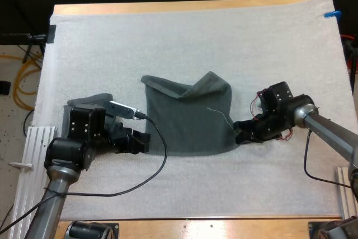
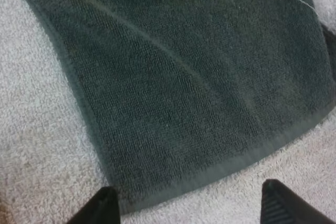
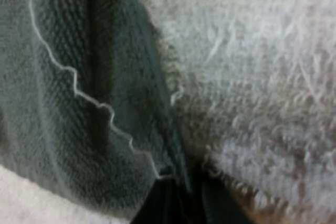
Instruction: Pick towel from pile fold and stack
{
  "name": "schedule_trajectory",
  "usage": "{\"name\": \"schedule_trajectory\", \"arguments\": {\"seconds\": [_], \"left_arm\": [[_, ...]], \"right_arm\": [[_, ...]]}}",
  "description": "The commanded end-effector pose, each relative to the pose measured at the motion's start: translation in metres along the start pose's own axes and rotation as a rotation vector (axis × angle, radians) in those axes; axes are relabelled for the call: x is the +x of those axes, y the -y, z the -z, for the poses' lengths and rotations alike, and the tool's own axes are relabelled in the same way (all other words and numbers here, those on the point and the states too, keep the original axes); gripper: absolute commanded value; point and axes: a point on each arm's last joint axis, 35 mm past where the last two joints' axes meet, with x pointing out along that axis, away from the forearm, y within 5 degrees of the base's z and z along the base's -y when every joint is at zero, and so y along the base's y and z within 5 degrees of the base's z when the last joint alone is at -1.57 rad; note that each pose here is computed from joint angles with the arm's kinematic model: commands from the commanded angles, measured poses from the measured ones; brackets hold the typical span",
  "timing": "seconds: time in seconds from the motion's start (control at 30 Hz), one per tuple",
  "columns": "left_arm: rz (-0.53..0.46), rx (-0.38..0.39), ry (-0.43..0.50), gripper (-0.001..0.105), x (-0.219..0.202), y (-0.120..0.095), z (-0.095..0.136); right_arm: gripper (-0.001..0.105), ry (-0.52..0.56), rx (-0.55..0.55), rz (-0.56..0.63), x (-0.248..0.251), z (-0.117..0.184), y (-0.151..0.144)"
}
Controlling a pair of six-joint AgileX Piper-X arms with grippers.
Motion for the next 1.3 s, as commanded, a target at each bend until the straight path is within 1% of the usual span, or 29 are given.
{"name": "schedule_trajectory", "arguments": {"seconds": [0.0,0.1,0.13,0.2,0.27,0.33,0.43,0.53,0.63,0.73,0.8,0.87,0.9,0.97,1.07,1.2,1.27], "left_arm": [[0.009,-0.002,0.011,0.056,-0.001,0.001,-0.001],[0.016,-0.002,0.01,0.056,-0.001,0.001,-0.001],[0.024,-0.002,0.006,0.056,-0.001,0.001,-0.001],[0.035,-0.003,0.004,0.056,-0.001,0.002,-0.001],[0.059,-0.002,0.0,0.056,-0.001,0.003,-0.001],[0.092,-0.002,-0.005,0.056,-0.001,0.004,-0.001],[0.14,-0.002,-0.012,0.056,-0.001,0.005,0.0],[0.178,-0.002,-0.019,0.056,-0.002,0.007,0.0],[0.209,0.01,-0.039,0.056,0.0,0.011,0.002],[0.232,0.048,-0.074,0.056,0.005,0.02,0.004],[0.222,0.08,-0.111,0.056,0.014,0.027,0.006],[0.138,0.119,-0.157,0.056,0.03,0.032,0.008],[0.114,0.129,-0.173,0.056,0.036,0.033,0.009],[0.092,0.141,-0.238,0.056,0.053,0.036,0.013],[0.078,0.111,-0.319,0.056,0.077,0.039,0.017],[0.055,0.077,-0.364,0.056,0.107,0.039,0.019],[0.04,0.032,-0.386,0.056,0.122,0.035,0.02]], "right_arm": [[0.0,-0.004,0.002,0.008,0.003,0.0,0.002],[0.0,-0.011,0.001,0.022,-0.004,0.003,-0.002],[0.0,-0.014,-0.006,0.044,-0.01,0.005,-0.005],[0.0,-0.017,-0.034,0.12,-0.024,0.011,-0.013],[0.0,-0.011,-0.049,0.24,-0.046,0.019,-0.022],[0.0,0.004,-0.058,0.285,-0.064,0.027,-0.032],[0.0,0.035,-0.069,0.299,-0.083,0.037,-0.044],[0.0,0.063,-0.043,0.297,-0.089,0.044,-0.047],[0.0,0.039,-0.006,0.298,-0.081,0.053,-0.042],[0.0,-0.001,0.029,0.301,-0.069,0.066,-0.033],[0.0,-0.014,0.042,0.302,-0.063,0.073,-0.028],[0.0,-0.015,0.075,0.302,-0.056,0.079,-0.023],[0.0,-0.017,0.082,0.303,-0.055,0.081,-0.022],[0.0,-0.012,0.098,0.301,-0.052,0.084,-0.02],[0.0,-0.013,0.099,0.301,-0.052,0.085,-0.02],[0.0,0.004,0.091,0.299,-0.052,0.083,-0.02],[0.0,0.009,0.091,0.286,-0.051,0.082,-0.02]]}}
